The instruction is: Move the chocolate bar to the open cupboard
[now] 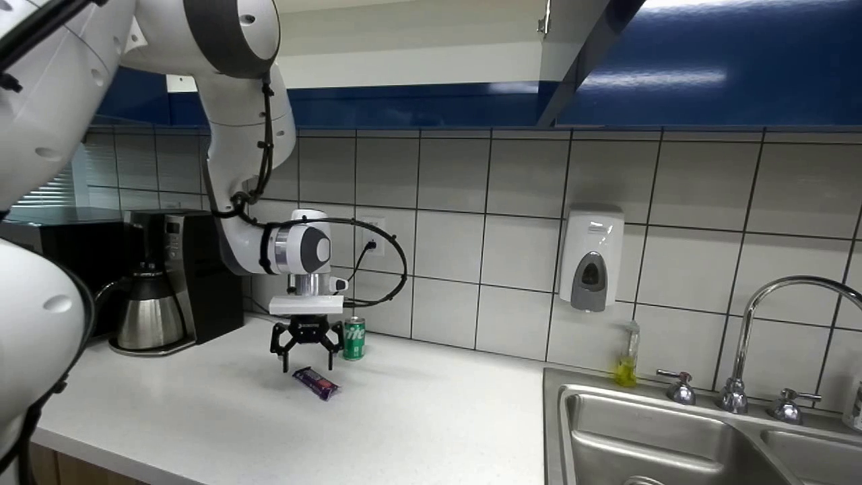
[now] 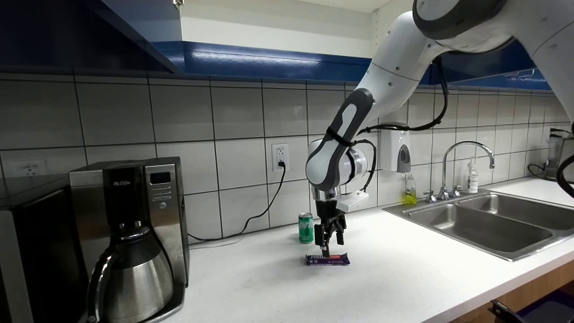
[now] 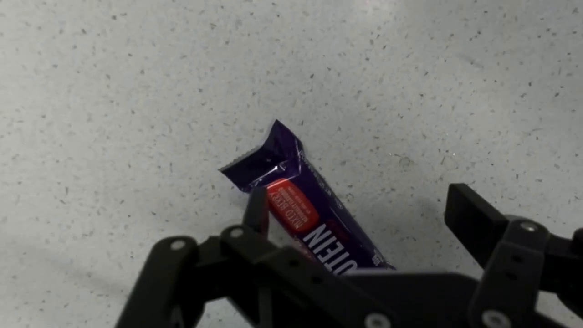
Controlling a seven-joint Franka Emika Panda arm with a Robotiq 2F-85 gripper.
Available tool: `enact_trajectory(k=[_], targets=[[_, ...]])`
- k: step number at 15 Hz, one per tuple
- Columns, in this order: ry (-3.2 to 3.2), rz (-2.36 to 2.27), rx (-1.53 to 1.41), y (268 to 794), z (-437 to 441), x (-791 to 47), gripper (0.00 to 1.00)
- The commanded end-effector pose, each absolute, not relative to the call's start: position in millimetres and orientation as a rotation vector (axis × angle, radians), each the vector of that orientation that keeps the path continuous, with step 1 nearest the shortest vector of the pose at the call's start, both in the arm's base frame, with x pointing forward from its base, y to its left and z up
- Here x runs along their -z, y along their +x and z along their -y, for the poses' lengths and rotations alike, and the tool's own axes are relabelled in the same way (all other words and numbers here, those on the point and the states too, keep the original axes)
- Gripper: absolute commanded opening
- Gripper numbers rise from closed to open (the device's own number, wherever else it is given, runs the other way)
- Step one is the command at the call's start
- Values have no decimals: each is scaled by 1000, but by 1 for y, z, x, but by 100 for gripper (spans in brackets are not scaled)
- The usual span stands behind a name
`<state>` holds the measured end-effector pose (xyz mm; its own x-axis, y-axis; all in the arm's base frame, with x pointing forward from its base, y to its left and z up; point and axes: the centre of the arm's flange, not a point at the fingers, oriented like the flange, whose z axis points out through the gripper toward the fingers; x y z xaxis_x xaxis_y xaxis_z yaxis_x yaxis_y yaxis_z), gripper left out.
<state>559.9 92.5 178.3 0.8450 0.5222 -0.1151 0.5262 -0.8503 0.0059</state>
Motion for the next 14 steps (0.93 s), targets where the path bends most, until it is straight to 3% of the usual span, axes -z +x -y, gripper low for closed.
enact_trajectory(k=[1,14], targets=[[2899,-995,165,577,-95,-169,100],[2813,-1213,158,595,-114,-147,100]])
